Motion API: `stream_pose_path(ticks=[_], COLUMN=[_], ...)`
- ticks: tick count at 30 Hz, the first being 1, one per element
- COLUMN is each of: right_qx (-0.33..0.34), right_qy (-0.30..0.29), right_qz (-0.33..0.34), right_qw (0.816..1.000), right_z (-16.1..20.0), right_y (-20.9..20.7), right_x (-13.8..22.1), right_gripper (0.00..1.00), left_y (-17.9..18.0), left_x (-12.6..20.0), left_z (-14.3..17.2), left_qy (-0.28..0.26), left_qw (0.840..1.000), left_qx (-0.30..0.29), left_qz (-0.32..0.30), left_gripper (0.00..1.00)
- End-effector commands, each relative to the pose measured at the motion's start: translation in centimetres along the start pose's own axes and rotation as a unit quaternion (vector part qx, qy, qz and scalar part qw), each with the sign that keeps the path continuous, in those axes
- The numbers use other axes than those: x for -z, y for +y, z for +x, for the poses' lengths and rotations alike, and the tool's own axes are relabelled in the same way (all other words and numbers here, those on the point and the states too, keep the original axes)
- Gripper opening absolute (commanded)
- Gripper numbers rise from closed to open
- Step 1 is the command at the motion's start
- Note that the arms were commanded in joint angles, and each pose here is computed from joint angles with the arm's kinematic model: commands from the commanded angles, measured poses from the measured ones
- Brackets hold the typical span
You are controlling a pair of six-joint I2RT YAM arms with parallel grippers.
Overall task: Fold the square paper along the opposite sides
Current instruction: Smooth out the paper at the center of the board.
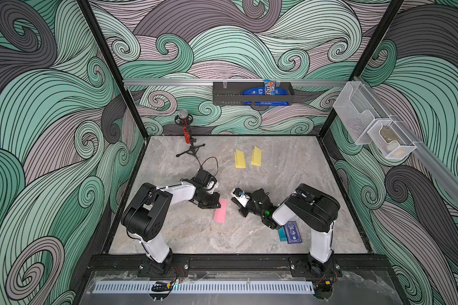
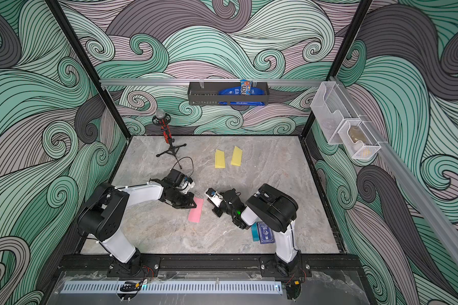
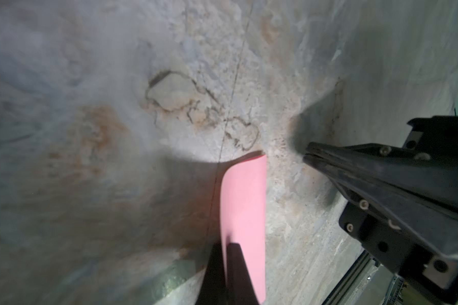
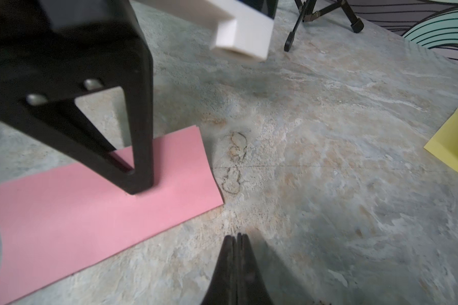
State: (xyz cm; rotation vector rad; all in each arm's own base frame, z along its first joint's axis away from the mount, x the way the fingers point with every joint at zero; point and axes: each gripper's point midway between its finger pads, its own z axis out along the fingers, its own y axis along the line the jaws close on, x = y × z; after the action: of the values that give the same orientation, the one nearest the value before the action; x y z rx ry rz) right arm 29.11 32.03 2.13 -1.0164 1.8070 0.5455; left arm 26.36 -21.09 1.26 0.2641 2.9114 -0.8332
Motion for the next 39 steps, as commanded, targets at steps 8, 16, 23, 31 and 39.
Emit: stream_pose_path(ticks=[8,16,23,31,39], right_qx=[-0.001,0.011,0.02,0.037,0.026], right_qy=[-0.04,-0.034,-0.034,-0.022,0.012], right_qz=[-0.053,-0.066,-0.077,-0.058,-0.055], right_qw=[0.998,0.997,0.996,0.997,0.998], right_z=[-3.2,-2.7,-2.7,-2.0,0.2], right_y=[3.4,4.1,4.5,3.6,2.8], right_x=[0.4,-1.1,-1.2,-2.6,-4.3], right_gripper=[0.05,0.04,0.03,0.0,0.0], left_y=[2.5,2.4,2.4,2.3,2.3], left_x=[-0.7,-0.8,-0.8,-1.0,-1.0], left_z=[1.3,1.3,1.4,1.5,1.5], left_qy=[0.023,0.025,0.027,0.03,0.029], left_qw=[0.998,0.998,0.998,0.998,0.998], left_qx=[0.024,0.025,0.025,0.027,0.027], left_qz=[-0.05,-0.047,-0.046,-0.042,-0.042], left_gripper=[0.0,0.0,0.0,0.0,0.0])
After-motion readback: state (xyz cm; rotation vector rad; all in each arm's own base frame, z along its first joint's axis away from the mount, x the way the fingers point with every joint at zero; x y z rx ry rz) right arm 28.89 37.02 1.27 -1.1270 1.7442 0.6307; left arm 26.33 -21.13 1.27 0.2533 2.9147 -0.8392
